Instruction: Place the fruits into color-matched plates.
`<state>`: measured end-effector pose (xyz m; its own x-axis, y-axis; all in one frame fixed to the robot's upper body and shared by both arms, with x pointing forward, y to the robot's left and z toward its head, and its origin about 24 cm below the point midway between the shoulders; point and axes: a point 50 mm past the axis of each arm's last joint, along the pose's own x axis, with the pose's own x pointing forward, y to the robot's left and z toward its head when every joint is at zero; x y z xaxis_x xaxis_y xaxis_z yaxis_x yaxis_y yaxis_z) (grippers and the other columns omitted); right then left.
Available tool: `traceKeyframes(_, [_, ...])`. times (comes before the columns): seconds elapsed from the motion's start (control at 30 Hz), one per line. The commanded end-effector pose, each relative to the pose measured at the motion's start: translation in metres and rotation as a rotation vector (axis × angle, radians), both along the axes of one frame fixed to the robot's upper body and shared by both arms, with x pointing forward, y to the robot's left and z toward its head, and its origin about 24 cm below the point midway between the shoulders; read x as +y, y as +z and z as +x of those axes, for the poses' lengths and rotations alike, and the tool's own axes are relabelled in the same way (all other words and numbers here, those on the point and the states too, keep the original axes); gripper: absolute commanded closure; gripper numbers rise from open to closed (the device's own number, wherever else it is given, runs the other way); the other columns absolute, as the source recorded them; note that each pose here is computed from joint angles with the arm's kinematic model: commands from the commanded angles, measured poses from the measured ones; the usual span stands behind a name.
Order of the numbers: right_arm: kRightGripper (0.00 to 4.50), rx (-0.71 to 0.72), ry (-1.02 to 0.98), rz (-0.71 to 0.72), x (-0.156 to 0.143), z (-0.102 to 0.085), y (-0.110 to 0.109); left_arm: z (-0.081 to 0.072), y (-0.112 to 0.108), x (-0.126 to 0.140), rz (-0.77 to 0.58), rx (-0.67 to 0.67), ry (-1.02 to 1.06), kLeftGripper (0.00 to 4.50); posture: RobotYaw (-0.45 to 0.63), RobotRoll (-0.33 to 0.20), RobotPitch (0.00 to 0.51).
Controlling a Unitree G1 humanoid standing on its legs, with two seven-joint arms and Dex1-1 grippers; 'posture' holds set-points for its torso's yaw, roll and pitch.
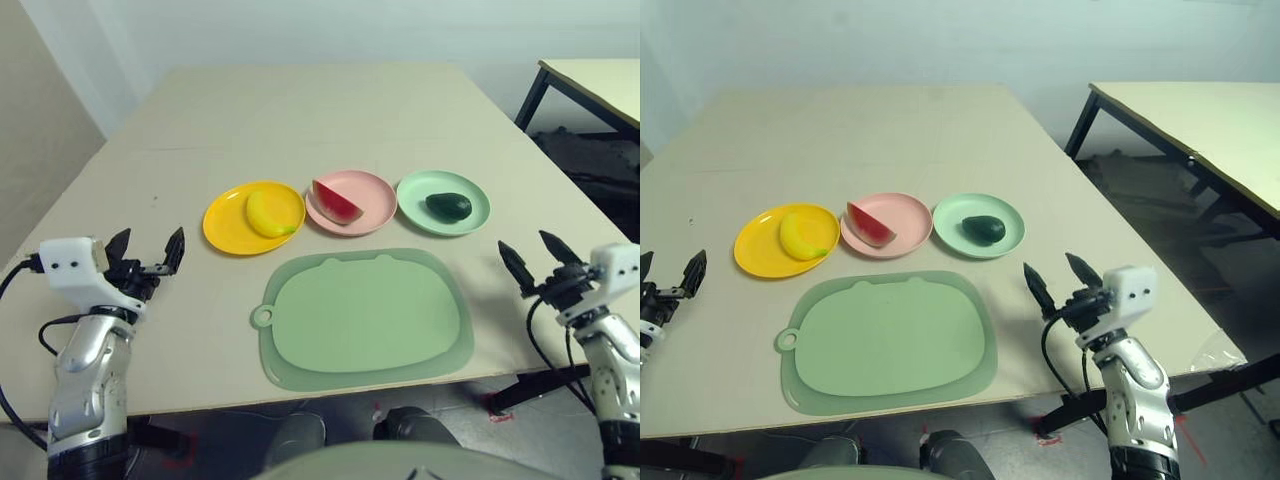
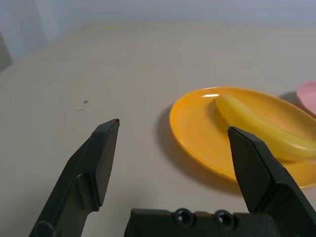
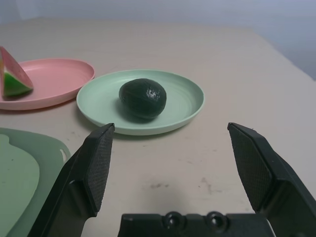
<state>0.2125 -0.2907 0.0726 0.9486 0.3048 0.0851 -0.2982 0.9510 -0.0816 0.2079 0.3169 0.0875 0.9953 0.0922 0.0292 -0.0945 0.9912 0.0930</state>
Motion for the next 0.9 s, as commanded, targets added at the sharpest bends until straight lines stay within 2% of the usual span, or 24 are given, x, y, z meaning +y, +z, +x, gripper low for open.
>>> traceKeyframes(0.03, [0.00,0.004,0.040,0.001,-0.003,-0.010,0.000,0.002,-0.007,0.000,0.013,0.026,-0.012,0.02,0.03,0.000,0.000])
traceKeyframes(0.13, [0.00,0.041,0.036,-0.017,-0.011,-0.021,-0.007,0.001,-0.010,0.001,0.021,0.035,-0.015,0.02,0.03,0.000,0.000])
traceKeyframes(0.2, [0.00,0.078,-0.039,-0.036,-0.030,-0.025,-0.016,0.000,-0.013,0.002,0.021,0.043,-0.010,0.02,0.02,0.000,0.000])
traceKeyframes(0.3, [0.00,0.077,-0.111,-0.022,-0.047,-0.020,-0.020,-0.003,-0.019,0.004,0.032,0.062,-0.015,0.02,0.02,0.000,0.000])
traceKeyframes(0.4, [0.00,0.070,-0.168,0.005,-0.060,-0.006,-0.023,-0.007,-0.025,0.012,0.007,0.072,0.013,0.02,0.03,0.000,0.000])
traceKeyframes(0.57, [0.00,0.098,-0.138,0.026,-0.063,0.004,-0.033,-0.012,-0.023,0.036,-0.052,0.047,0.112,0.02,0.05,0.000,0.000])
traceKeyframes(0.67, [0.00,0.102,-0.127,0.039,-0.065,0.006,-0.038,-0.015,-0.020,0.042,-0.026,0.061,0.108,0.02,0.05,0.000,0.002])
traceKeyframes(0.9, [0.00,0.072,0.000,0.040,-0.054,0.008,-0.051,-0.033,-0.029,0.029,0.081,0.149,0.038,0.02,0.08,0.000,0.004])
